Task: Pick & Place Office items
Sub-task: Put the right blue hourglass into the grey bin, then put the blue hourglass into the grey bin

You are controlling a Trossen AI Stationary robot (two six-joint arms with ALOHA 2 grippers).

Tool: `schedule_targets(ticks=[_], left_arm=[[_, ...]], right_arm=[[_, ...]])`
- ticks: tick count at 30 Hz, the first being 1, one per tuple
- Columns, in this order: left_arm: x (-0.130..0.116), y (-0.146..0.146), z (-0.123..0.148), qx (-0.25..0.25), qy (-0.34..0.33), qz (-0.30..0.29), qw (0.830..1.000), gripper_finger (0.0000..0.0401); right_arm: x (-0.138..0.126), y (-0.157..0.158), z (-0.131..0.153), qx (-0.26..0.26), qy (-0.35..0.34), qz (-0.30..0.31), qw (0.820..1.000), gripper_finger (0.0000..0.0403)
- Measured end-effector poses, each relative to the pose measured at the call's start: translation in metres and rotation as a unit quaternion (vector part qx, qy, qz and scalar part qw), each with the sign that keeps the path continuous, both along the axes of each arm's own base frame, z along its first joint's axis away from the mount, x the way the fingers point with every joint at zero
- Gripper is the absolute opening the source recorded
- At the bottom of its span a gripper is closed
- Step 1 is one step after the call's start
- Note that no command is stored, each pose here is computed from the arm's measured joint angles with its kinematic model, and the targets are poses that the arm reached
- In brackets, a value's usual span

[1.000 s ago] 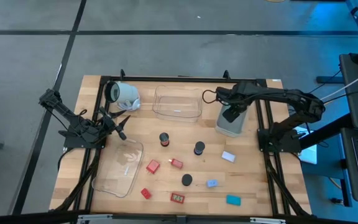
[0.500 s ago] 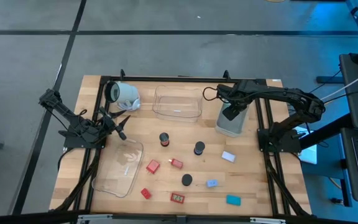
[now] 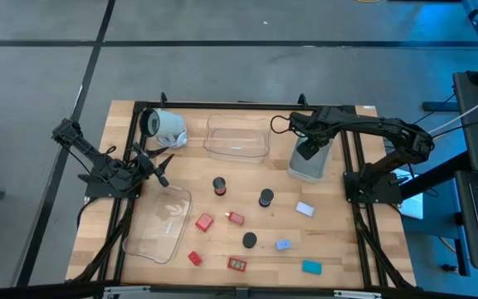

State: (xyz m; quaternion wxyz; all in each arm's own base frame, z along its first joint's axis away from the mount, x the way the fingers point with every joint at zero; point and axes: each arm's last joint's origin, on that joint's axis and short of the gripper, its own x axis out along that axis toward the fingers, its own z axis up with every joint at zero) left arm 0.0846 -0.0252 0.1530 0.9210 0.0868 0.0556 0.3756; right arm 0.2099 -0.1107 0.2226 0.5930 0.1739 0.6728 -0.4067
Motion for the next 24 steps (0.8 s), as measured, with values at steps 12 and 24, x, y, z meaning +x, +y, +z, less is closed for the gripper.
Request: schedule_targets(ticks=[12,24], left_arm=[[0.000,0.000,0.000,0.000,0.000,0.000,1.000,0.0143],[0.000,0.000,0.000,0.000,0.000,0.000,1.000,0.0143]], right_arm=[[-0.001,0.000,0.001,-0.006,0.009,0.001,1.000,0.0292],[0.012,0.011,0.057,-0.001,-0.031,-0.033,0.999,0.0276]])
